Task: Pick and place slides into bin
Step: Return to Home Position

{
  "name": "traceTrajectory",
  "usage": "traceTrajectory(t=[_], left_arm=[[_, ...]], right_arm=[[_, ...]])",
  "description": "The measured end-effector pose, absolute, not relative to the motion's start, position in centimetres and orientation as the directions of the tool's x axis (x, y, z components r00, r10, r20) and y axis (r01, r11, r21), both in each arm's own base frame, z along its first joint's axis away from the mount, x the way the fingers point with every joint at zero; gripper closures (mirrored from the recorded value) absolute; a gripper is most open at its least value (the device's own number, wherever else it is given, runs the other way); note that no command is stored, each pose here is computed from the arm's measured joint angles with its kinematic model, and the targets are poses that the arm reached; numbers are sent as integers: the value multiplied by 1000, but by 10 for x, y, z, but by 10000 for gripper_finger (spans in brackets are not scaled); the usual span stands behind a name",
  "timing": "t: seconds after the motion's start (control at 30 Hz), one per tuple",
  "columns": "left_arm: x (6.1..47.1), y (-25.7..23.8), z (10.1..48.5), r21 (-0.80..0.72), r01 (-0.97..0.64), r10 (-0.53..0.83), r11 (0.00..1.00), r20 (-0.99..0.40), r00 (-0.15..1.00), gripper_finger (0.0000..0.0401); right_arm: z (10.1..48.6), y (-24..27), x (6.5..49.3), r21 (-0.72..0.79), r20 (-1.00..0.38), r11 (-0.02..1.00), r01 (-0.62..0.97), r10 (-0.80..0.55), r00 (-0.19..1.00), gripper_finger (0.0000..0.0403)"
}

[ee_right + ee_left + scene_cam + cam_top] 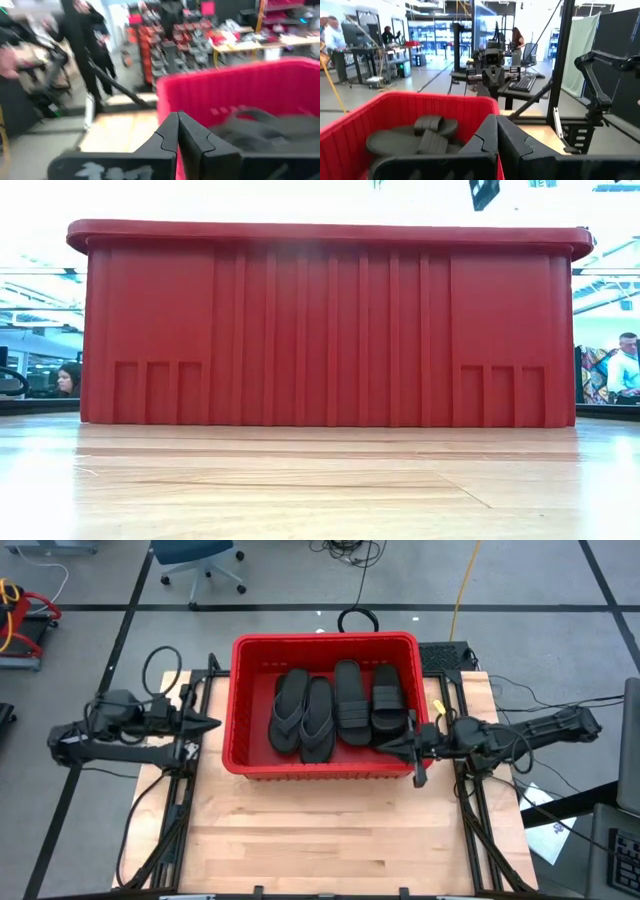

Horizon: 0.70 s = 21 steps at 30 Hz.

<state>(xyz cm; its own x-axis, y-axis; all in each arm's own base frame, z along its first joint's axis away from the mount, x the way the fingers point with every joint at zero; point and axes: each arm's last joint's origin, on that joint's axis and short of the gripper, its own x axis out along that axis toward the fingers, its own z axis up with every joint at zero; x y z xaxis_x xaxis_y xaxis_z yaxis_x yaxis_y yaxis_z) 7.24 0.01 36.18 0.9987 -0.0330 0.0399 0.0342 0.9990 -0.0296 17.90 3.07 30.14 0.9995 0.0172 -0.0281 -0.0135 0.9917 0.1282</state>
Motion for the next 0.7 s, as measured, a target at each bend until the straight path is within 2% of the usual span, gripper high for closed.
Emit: traceTrajectory(t=[0.1, 0.27, 0.53, 0.7], left_arm=[[67, 0, 353, -43, 28, -27, 999, 42, 999, 401], [68, 0, 341, -99, 29, -27, 995, 22, 999, 401], [63, 0, 335, -47, 27, -27, 999, 0, 1000, 401], [52, 0, 332, -81, 25, -25, 996, 4, 1000, 401]], right_arm=[[295, 28, 176, 120, -69, 992, 26, -18, 997, 403], [295, 26, 164, 142, -15, 990, -4, 6, 1000, 403], [290, 20, 136, 210, 64, 978, -12, -1, 998, 403], [290, 17, 128, 167, 72, 984, 60, -72, 995, 403]])
